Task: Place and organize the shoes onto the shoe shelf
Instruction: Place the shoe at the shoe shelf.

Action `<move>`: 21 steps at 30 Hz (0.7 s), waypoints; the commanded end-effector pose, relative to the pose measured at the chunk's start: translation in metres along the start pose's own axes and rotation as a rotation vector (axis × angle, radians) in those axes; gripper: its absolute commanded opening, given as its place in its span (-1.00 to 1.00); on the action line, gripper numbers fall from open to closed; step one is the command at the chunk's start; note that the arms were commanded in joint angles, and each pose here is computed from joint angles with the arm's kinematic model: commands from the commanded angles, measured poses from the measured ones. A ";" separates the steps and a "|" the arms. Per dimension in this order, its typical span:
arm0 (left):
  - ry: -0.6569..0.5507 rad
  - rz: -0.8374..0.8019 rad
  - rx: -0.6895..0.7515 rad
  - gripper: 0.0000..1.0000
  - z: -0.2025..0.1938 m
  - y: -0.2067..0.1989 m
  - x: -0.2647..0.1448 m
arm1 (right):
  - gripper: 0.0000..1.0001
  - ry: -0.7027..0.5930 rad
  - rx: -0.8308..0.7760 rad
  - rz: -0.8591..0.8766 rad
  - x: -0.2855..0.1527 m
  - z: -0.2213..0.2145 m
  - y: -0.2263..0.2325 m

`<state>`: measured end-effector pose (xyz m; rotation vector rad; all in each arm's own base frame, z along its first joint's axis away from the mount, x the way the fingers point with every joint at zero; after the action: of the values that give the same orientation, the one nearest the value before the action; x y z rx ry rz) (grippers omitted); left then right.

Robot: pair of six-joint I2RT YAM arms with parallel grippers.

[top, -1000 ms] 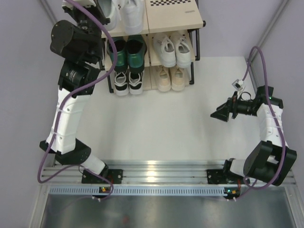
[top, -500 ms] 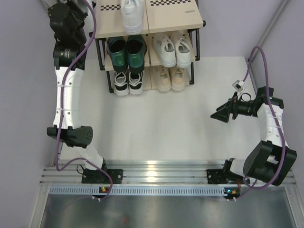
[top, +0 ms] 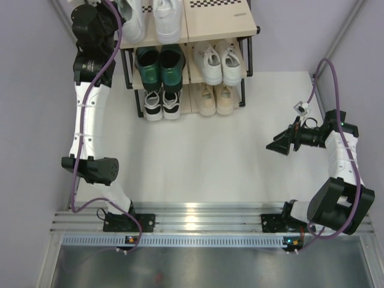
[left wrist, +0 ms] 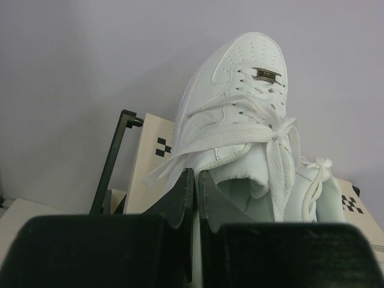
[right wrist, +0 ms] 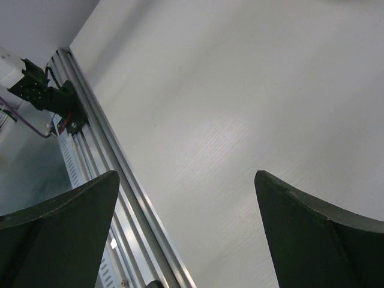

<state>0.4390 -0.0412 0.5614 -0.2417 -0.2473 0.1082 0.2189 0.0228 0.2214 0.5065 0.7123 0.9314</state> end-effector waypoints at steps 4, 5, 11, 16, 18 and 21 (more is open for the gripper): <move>-0.195 -0.060 -0.143 -1.00 0.067 -0.011 -0.026 | 0.91 -0.040 -0.045 0.023 -0.003 0.008 0.002; -0.193 -0.046 -0.150 -1.00 0.064 -0.009 -0.025 | 0.90 -0.040 -0.045 0.023 -0.003 0.007 0.002; -0.167 -0.023 -0.176 -1.00 0.048 -0.014 -0.012 | 0.91 -0.040 -0.040 0.021 -0.003 0.007 0.001; -0.156 -0.021 -0.208 -1.00 0.038 -0.024 -0.004 | 0.92 -0.043 -0.036 0.019 -0.004 0.007 0.000; -0.149 -0.016 -0.219 -1.00 0.035 -0.029 -0.004 | 0.92 -0.044 -0.035 0.017 -0.004 0.007 -0.001; -0.135 -0.013 -0.242 -0.88 0.029 -0.032 -0.003 | 0.92 -0.047 -0.032 0.015 -0.005 0.007 -0.001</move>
<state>0.4408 -0.0573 0.5593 -0.3608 -0.2458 0.1303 0.2192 0.0206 0.2215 0.5102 0.7086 0.9222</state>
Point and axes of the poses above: each gripper's point midway between its finger pads, its own x axis out along the fingers, its own y axis along the line the jaws close on, z = x × y, the point moved 6 cm from there along -x, back along the fingers, and after that the axes turned 12 degrees about x, right-handed, at the moved point
